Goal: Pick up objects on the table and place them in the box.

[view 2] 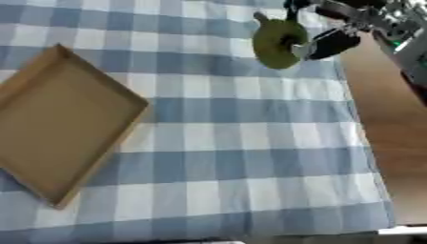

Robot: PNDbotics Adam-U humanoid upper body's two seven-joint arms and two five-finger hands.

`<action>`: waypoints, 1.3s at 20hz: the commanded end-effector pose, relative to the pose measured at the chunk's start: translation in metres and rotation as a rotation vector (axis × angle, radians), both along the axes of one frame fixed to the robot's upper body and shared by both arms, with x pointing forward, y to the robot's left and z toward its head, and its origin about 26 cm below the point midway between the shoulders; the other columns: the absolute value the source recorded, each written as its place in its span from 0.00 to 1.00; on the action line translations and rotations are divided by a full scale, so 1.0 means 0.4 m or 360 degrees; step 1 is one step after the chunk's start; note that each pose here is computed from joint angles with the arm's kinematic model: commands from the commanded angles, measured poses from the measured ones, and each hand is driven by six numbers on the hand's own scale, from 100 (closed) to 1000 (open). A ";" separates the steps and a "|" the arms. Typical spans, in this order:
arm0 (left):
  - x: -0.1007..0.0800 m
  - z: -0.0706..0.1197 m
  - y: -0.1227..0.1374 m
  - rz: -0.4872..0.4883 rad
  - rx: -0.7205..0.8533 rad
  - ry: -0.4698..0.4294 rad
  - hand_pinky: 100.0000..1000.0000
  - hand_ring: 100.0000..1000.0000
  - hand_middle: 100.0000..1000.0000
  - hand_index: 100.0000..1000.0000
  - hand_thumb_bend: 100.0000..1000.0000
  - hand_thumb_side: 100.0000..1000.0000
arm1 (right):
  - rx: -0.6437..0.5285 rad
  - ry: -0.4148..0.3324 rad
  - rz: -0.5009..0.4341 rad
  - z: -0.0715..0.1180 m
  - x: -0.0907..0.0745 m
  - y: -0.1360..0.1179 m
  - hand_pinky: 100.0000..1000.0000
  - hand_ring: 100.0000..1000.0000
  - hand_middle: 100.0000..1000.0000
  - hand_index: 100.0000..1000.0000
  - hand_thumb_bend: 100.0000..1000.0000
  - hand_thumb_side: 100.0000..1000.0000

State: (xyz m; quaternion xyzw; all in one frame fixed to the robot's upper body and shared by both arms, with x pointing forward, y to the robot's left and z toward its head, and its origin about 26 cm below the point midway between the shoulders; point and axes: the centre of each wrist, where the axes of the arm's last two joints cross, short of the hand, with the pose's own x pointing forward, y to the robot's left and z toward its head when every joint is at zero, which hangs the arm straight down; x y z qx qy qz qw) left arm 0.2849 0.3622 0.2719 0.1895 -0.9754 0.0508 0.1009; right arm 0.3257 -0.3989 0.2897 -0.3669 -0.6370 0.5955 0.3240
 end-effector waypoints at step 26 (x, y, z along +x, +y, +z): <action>0.015 0.090 -0.068 -0.0207 0.0004 -0.0281 0.69 0.68 0.67 0.67 0.48 0.33 | -0.0043 -0.0163 0.0821 0.182 0.097 0.360 0.82 0.79 0.44 0.48 0.00 0.11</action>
